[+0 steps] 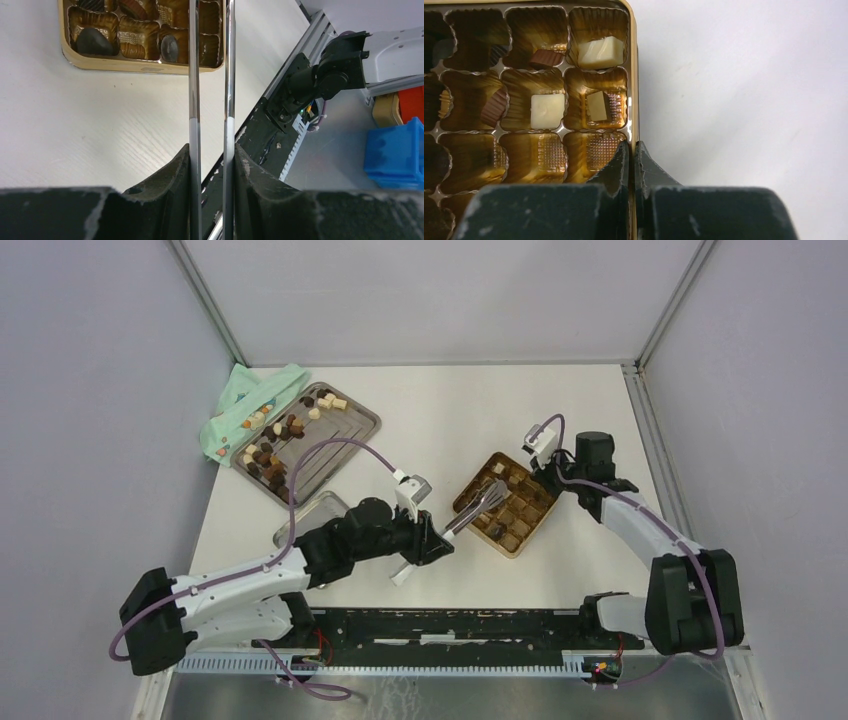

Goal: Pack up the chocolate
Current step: Place the fake chocolate in the packing box.

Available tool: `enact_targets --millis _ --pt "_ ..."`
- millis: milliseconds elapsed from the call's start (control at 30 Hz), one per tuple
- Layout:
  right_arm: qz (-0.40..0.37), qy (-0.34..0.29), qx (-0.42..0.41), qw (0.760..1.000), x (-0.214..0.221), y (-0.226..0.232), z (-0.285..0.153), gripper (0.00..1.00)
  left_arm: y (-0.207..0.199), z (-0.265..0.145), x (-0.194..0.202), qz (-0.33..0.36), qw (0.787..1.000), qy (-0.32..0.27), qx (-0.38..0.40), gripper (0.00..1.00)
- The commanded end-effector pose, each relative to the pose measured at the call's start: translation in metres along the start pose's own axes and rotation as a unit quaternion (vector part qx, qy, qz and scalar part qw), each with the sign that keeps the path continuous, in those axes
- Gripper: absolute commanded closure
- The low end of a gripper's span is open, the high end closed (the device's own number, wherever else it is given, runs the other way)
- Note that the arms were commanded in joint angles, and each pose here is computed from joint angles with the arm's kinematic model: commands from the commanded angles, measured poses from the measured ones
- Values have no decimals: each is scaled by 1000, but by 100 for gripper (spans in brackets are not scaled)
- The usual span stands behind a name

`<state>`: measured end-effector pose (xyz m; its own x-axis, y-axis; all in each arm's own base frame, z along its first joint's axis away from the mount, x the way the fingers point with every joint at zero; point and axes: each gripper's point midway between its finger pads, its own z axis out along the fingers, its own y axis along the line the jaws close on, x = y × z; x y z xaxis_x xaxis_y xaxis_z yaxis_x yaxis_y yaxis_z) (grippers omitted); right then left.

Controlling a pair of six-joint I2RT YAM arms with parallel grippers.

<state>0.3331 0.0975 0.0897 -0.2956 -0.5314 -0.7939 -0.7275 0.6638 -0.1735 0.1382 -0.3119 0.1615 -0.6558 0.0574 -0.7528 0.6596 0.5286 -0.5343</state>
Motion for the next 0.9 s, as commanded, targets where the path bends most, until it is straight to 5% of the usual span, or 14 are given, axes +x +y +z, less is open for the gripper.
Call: enact_targets --millis 0,233,400,867 --pt "-84 -78 41 993 -44 -11 -21 100 -15 -9 -21 47 998 -42 25 98" --pt "-192 -188 114 956 -83 -4 -69 100 -23 -17 -20 104 992 -60 40 98" --pt "-198 -195 101 955 -82 4 -69 100 -27 -18 -18 130 988 -65 46 98" --pt "39 -60 34 997 -16 -8 -4 100 -2 21 -17 118 992 -28 -43 98"
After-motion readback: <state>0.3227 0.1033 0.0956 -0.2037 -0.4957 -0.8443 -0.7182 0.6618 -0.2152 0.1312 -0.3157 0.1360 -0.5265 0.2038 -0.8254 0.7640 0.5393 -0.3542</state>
